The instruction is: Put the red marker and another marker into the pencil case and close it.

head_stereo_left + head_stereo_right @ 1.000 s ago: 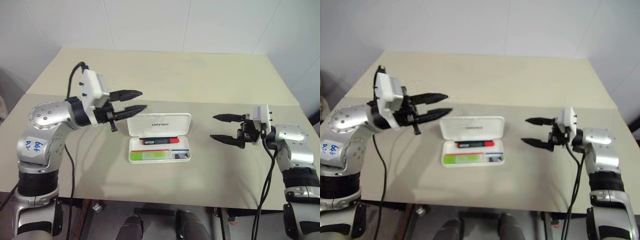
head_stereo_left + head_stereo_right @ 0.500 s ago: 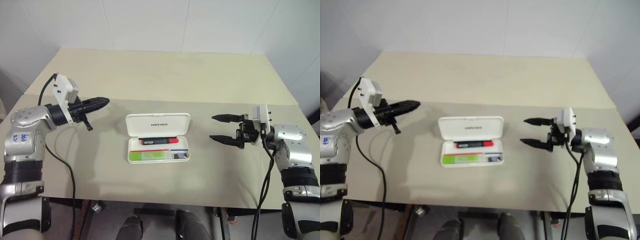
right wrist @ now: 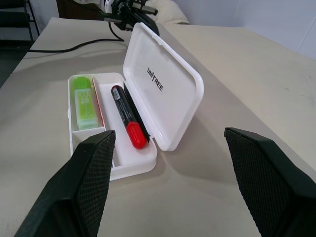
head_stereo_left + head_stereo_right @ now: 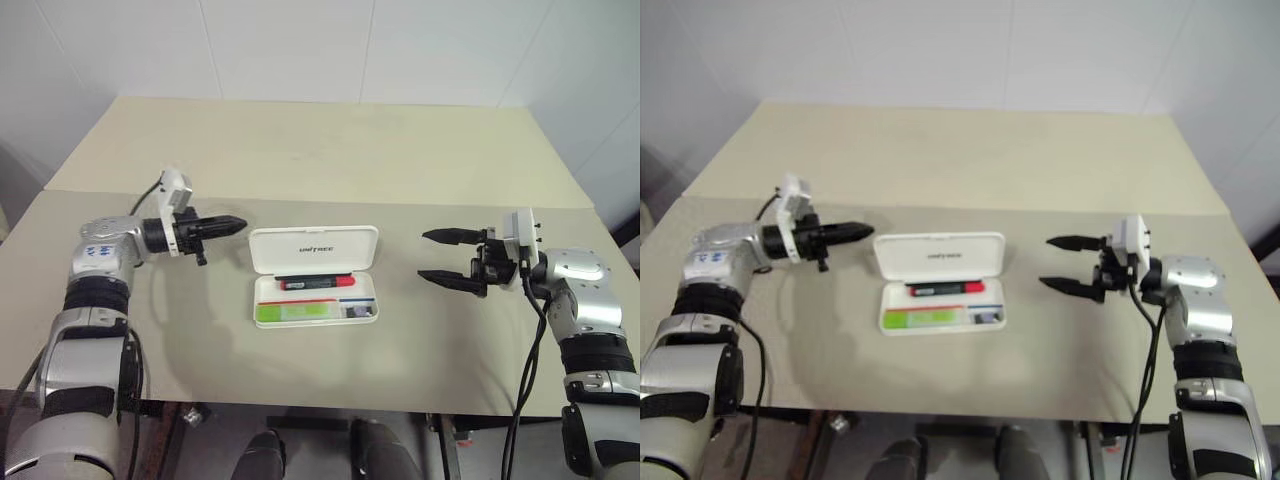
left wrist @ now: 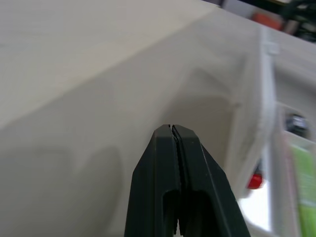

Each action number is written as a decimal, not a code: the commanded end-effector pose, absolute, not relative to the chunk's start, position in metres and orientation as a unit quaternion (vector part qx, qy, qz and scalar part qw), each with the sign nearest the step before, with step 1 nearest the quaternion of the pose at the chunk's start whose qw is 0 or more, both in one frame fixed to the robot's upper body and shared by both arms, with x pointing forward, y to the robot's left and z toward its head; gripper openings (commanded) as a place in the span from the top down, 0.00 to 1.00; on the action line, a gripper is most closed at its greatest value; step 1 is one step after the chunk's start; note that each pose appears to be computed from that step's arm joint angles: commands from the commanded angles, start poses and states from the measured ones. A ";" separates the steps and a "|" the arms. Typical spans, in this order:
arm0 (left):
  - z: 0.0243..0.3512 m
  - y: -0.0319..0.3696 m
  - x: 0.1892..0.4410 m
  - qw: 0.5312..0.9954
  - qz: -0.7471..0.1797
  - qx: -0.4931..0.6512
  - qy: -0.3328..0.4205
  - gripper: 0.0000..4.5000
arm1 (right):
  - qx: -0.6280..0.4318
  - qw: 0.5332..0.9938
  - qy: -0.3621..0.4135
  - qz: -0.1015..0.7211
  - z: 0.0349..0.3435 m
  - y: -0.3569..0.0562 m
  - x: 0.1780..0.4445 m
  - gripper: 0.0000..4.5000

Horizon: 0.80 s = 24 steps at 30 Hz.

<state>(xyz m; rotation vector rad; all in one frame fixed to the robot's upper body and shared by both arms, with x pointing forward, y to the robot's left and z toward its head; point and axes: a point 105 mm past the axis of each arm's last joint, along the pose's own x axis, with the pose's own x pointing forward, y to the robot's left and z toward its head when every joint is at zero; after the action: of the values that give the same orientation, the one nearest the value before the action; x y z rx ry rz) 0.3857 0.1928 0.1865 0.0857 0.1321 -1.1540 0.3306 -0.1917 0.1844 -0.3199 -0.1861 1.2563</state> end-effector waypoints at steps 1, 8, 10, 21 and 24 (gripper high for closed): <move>0.192 0.181 0.376 0.795 -0.602 0.042 0.065 0.99 | -0.158 0.792 -0.105 0.580 0.196 -0.197 0.325 0.00; 0.188 0.164 0.358 0.735 -0.672 0.044 0.081 0.99 | -0.153 0.796 -0.107 0.576 0.196 -0.201 0.321 0.00; 0.190 0.160 0.353 0.720 -0.687 0.051 0.081 0.99 | -0.151 0.796 -0.106 0.576 0.197 -0.203 0.320 0.00; 0.188 0.146 0.336 0.685 -0.717 0.085 0.102 0.99 | -0.110 0.777 -0.147 0.602 0.228 -0.216 0.320 0.00; 0.184 0.142 0.331 0.674 -0.725 0.094 0.109 0.99 | -0.103 0.774 -0.155 0.606 0.237 -0.217 0.321 0.00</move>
<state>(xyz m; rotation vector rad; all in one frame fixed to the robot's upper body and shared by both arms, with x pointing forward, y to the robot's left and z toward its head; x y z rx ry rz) 0.3471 0.1434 0.1791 0.2013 0.2521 -1.5011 0.3306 -0.2127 0.2257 -0.2131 -0.2941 1.2439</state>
